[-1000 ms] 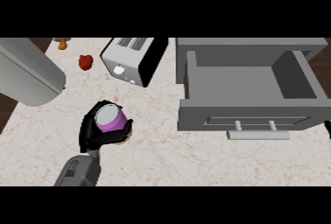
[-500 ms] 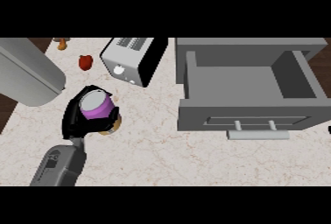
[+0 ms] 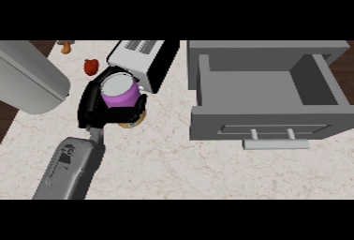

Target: Pick up the can, place it into the drawer and close the drawer

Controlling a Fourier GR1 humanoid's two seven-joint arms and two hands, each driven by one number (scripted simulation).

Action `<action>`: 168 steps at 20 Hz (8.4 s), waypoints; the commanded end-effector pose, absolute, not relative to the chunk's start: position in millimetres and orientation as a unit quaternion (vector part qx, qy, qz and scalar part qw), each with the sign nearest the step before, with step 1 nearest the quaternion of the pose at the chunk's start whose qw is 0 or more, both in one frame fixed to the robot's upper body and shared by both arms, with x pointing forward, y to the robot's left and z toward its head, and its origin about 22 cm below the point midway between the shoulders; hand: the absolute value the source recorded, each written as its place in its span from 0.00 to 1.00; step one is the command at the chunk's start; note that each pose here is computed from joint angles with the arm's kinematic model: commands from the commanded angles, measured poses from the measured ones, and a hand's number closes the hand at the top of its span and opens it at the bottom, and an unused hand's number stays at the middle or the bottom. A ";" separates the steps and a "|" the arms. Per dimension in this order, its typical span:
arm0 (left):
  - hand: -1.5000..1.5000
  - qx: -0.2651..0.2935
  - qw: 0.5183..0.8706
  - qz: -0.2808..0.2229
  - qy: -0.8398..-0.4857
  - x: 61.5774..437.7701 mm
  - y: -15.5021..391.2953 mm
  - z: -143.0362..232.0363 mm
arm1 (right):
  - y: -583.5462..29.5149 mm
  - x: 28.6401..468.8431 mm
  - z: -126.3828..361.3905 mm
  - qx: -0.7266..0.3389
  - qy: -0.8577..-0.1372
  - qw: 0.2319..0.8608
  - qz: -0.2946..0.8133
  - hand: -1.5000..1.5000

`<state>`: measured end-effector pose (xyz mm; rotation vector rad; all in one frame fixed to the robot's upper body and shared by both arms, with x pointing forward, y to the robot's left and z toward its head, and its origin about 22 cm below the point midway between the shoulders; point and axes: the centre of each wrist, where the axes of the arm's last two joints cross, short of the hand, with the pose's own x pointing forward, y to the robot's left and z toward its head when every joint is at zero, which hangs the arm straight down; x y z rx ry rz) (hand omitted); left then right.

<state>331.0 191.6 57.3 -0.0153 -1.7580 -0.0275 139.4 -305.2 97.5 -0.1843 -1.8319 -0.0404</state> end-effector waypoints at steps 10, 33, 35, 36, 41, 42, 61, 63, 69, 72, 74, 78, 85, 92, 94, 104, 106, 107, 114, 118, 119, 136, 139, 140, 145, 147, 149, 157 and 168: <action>1.00 -0.022 0.615 -0.060 -0.786 354.9 72.8 165.2 | -297.7 146.9 95.9 -0.079 -0.790 0.608 -0.014 0.00; 1.00 0.024 0.624 -0.086 -0.776 408.5 -15.8 242.1 | -301.1 150.8 100.6 -0.072 -0.790 0.608 -0.002 0.00; 1.00 0.006 0.626 -0.097 -0.773 418.4 -10.2 250.9 | -290.7 153.1 104.1 -0.071 -0.795 0.602 -0.004 0.00; 1.00 0.021 0.625 -0.093 -0.775 417.8 -11.8 241.1 | -305.1 146.1 108.6 -0.072 -0.793 0.605 -0.007 0.00; 1.00 0.031 0.624 -0.107 -0.773 412.8 -22.4 230.0 | -296.3 170.9 98.1 -0.074 -0.794 0.603 -0.005 0.00; 1.00 0.029 0.628 -0.111 -0.770 416.4 -21.5 231.1 | -304.8 164.8 93.9 -0.078 -0.795 0.602 -0.010 0.00; 1.00 0.107 0.615 -0.121 -0.772 427.9 -13.8 189.0 | -298.2 181.0 108.5 -0.056 -0.807 0.587 0.014 0.00; 1.00 0.102 0.618 -0.132 -0.768 430.4 -13.5 193.5 | -292.2 184.3 109.6 -0.061 -0.808 0.586 0.005 0.00; 0.00 0.133 0.614 -0.116 -0.770 426.8 -10.0 170.8 | -291.0 193.2 114.1 -0.060 -0.802 0.594 0.025 0.00; 0.00 0.147 0.613 -0.114 -0.768 430.1 -11.4 180.5 | -305.2 178.6 109.6 -0.060 -0.804 0.591 0.020 0.00; 0.00 0.153 0.616 -0.104 -0.766 428.8 -6.5 165.1 | -294.8 186.3 117.5 -0.059 -0.807 0.587 0.018 0.00; 0.00 0.161 0.612 -0.090 -0.769 425.8 -1.5 147.1 | -299.8 187.4 117.1 -0.055 -0.808 0.586 0.021 0.00; 0.00 0.149 0.611 -0.067 -0.774 430.4 -5.8 168.2 | -294.0 178.1 129.4 -0.097 -0.823 0.557 0.055 0.00; 0.00 0.115 0.630 -0.047 -0.767 425.5 -8.5 165.2 | -286.1 181.3 149.6 -0.168 -0.832 0.506 0.153 0.00; 0.00 0.107 0.630 -0.033 -0.769 423.6 -7.8 160.8 | -280.7 185.7 151.7 -0.180 -0.834 0.491 0.176 0.00; 0.00 0.111 0.605 -0.017 -0.788 422.0 -20.3 186.8 | -259.8 206.2 142.3 -0.291 -0.790 0.449 0.299 0.00; 0.00 0.106 0.606 -0.019 -0.788 423.6 -16.0 180.2 | -253.0 217.0 142.0 -0.328 -0.774 0.438 0.320 0.00; 0.00 0.102 0.619 -0.018 -0.779 422.3 -19.9 187.0 | -249.4 213.5 147.4 -0.344 -0.761 0.444 0.325 0.00; 0.00 0.095 0.616 -0.017 -0.782 420.6 -18.7 188.5 | -231.3 241.3 94.2 -0.385 -0.705 0.440 0.401 0.00; 0.00 0.092 0.620 -0.020 -0.779 419.7 -10.1 199.5 | -236.2 257.6 67.3 -0.409 -0.689 0.443 0.402 0.00; 0.00 0.097 0.618 -0.012 -0.780 420.1 -8.2 206.9 | -212.3 267.3 68.7 -0.409 -0.692 0.448 0.392 0.00; 0.00 0.108 0.621 -0.020 -0.776 411.1 64.9 218.2 | -227.3 342.2 -3.3 -0.477 -0.646 0.448 0.394 0.00; 0.00 0.102 0.634 -0.018 -0.766 408.6 76.1 209.8 | -232.4 351.9 -7.5 -0.487 -0.647 0.438 0.391 0.00; 0.00 0.113 0.631 -0.026 -0.767 410.4 91.4 217.0 | -229.4 356.6 -1.8 -0.493 -0.653 0.435 0.377 0.00; 0.00 0.107 0.639 -0.022 -0.761 402.3 100.3 210.4 | -231.0 384.7 8.5 -0.519 -0.656 0.422 0.349 0.00; 0.00 0.097 0.642 -0.025 -0.760 400.9 113.1 219.8 | -215.7 388.8 4.2 -0.523 -0.661 0.413 0.345 0.00; 0.00 0.109 0.642 -0.021 -0.759 395.4 117.2 198.6 | -220.4 394.5 3.1 -0.521 -0.658 0.415 0.351 0.00; 0.00 0.103 0.640 -0.026 -0.761 380.3 137.1 196.8 | -221.2 436.9 48.8 -0.545 -0.657 0.402 0.332 0.00; 0.00 0.102 0.649 -0.040 -0.753 357.7 146.6 152.3 | -210.6 455.4 76.9 -0.552 -0.659 0.405 0.312 0.00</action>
